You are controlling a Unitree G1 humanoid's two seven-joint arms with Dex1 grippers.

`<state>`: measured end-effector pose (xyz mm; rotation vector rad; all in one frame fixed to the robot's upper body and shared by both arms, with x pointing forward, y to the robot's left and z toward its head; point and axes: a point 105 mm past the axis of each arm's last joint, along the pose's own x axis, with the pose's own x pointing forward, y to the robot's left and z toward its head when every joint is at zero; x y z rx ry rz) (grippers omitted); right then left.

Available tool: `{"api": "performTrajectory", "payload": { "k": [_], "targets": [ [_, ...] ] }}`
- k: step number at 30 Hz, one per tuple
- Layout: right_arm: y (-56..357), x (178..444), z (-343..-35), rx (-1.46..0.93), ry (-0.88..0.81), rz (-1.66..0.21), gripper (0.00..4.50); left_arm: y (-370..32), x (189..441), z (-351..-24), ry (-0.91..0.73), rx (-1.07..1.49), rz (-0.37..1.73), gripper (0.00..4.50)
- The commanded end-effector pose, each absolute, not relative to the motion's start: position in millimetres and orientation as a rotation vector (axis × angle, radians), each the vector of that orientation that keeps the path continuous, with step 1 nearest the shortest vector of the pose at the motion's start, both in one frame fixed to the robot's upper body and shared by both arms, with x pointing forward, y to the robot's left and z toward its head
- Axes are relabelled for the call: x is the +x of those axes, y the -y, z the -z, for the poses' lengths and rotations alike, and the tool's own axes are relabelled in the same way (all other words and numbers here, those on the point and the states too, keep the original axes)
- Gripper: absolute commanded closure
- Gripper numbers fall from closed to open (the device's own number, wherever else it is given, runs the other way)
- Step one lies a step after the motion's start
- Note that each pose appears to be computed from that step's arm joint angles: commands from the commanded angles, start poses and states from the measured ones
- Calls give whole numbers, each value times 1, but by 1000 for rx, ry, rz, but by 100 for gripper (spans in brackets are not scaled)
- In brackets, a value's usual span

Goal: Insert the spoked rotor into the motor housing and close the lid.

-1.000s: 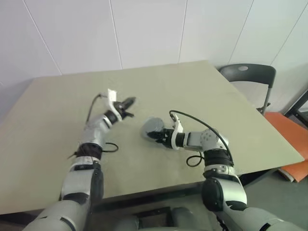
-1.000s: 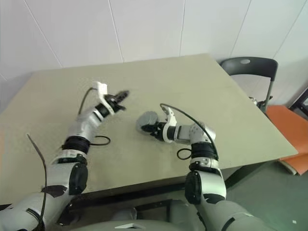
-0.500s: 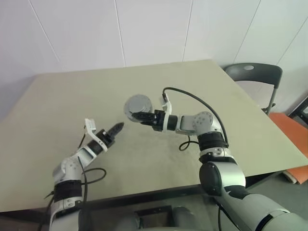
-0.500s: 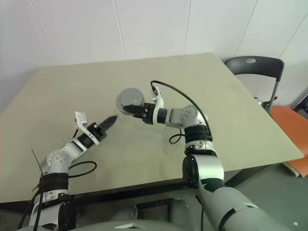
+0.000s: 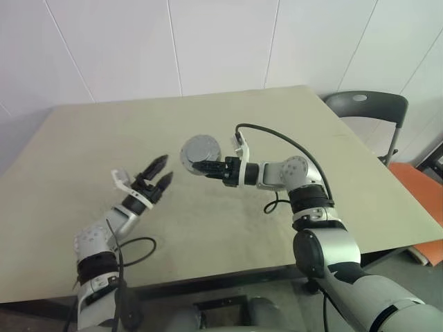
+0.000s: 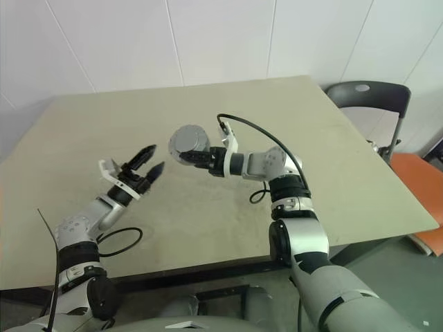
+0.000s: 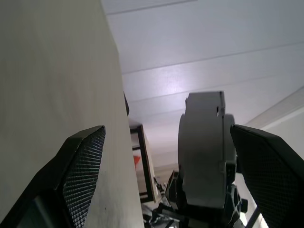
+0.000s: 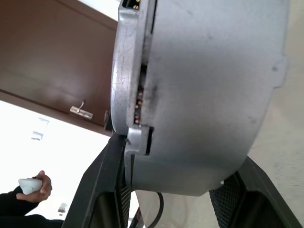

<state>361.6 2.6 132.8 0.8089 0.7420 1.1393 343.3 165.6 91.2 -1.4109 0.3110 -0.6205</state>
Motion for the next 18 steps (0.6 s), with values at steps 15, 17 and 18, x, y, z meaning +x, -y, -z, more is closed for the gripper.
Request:
{"api": "performTrajectory", "payload": {
  "k": [15,17,18],
  "targets": [
    [-10,361,-156,805,-656,-1213,265,-139,353,-139,-223,-1380,862,2],
    [-11,361,-155,804,-658,-1212,265,-137,350,-144,-196,-1379,892,2],
    [-11,361,-155,803,-659,-1212,265,-137,349,-145,-193,-1377,899,2]
  ]
}}
